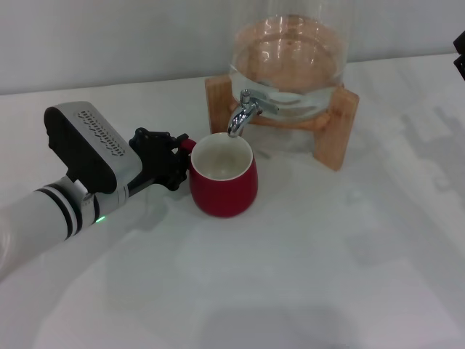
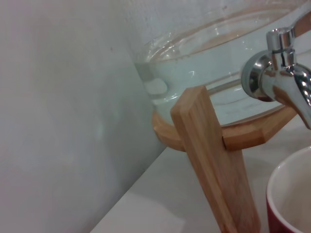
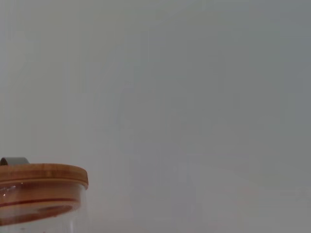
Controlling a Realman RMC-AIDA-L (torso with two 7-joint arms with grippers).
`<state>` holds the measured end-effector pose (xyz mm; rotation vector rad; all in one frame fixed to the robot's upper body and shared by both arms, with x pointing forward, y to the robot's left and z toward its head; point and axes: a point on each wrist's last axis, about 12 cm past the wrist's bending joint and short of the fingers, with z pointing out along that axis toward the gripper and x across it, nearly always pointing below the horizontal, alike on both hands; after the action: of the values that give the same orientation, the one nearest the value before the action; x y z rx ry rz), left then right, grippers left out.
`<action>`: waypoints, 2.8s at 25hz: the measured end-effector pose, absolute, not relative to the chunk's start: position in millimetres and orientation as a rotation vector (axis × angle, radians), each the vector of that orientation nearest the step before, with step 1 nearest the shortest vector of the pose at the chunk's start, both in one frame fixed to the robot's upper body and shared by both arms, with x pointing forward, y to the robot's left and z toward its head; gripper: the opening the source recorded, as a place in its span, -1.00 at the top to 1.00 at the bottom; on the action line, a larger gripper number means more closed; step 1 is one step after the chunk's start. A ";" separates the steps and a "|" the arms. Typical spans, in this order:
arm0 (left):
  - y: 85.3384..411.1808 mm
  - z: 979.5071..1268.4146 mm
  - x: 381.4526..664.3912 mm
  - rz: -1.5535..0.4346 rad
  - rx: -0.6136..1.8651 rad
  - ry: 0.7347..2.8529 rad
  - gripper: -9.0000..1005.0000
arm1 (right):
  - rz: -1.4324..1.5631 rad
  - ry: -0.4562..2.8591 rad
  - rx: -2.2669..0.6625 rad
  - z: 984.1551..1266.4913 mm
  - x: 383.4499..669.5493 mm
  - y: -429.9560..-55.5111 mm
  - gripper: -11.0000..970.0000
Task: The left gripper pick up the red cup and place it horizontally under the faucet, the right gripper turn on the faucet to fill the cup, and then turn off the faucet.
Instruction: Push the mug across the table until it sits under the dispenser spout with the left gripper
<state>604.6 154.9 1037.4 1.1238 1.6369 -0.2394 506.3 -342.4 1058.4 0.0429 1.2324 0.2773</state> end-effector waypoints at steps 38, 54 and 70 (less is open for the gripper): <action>151.6 1034.4 599.8 -0.249 1.137 1.637 0.43 | 0.279 1.226 0.040 1058.9 505.1 -342.5 -0.50; 158.5 1026.8 588.1 -0.213 1.114 1.614 0.42 | 0.279 1.225 0.040 1058.9 505.0 -342.5 -0.50; 161.3 1029.1 590.4 -0.209 1.067 1.616 0.41 | 0.282 1.221 0.036 1059.9 506.4 -341.5 -0.50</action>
<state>590.4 161.3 1029.1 1.0671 1.6158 -0.2094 506.4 -341.5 1059.9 0.0365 1.2215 0.2825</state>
